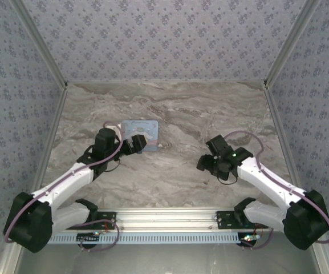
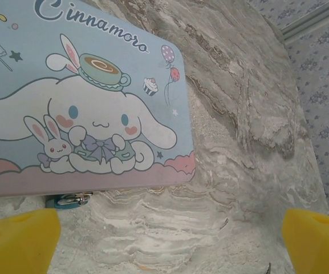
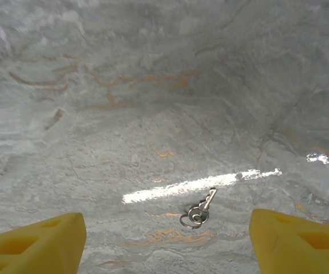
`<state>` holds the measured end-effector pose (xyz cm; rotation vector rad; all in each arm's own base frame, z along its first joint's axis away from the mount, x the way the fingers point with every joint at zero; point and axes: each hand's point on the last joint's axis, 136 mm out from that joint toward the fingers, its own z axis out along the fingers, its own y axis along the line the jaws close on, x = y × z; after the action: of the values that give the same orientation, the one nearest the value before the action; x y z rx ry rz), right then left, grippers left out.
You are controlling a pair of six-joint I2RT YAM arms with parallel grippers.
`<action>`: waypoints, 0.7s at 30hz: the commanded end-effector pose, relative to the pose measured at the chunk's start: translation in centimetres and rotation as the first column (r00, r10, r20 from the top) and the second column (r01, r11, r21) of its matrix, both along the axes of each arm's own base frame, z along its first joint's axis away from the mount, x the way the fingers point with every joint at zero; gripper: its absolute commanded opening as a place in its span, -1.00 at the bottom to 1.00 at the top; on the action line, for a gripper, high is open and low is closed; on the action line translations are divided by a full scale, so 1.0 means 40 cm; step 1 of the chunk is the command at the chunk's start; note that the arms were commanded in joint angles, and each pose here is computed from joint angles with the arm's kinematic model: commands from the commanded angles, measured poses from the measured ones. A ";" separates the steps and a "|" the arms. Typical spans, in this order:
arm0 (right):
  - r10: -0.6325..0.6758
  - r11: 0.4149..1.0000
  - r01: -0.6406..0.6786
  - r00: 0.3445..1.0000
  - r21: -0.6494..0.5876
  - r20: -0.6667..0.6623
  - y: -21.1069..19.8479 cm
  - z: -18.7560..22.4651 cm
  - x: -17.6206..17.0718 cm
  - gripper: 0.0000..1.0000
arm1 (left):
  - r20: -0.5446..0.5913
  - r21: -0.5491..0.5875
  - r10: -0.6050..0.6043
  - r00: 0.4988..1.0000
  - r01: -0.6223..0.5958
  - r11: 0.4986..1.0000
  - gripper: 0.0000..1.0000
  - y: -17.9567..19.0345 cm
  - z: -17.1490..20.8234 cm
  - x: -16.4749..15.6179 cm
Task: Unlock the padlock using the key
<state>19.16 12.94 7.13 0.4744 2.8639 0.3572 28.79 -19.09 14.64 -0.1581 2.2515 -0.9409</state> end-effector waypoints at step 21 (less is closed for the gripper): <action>-0.077 0.992 0.056 0.980 -0.117 -0.185 -0.006 -0.129 -0.064 -0.08 | 0.048 0.022 -0.015 0.999 0.014 1.000 0.99 -0.010 0.049 0.016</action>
<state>17.11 13.39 2.68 0.5688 3.0161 0.2020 29.20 -19.17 15.47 -0.1391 2.2433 -0.9258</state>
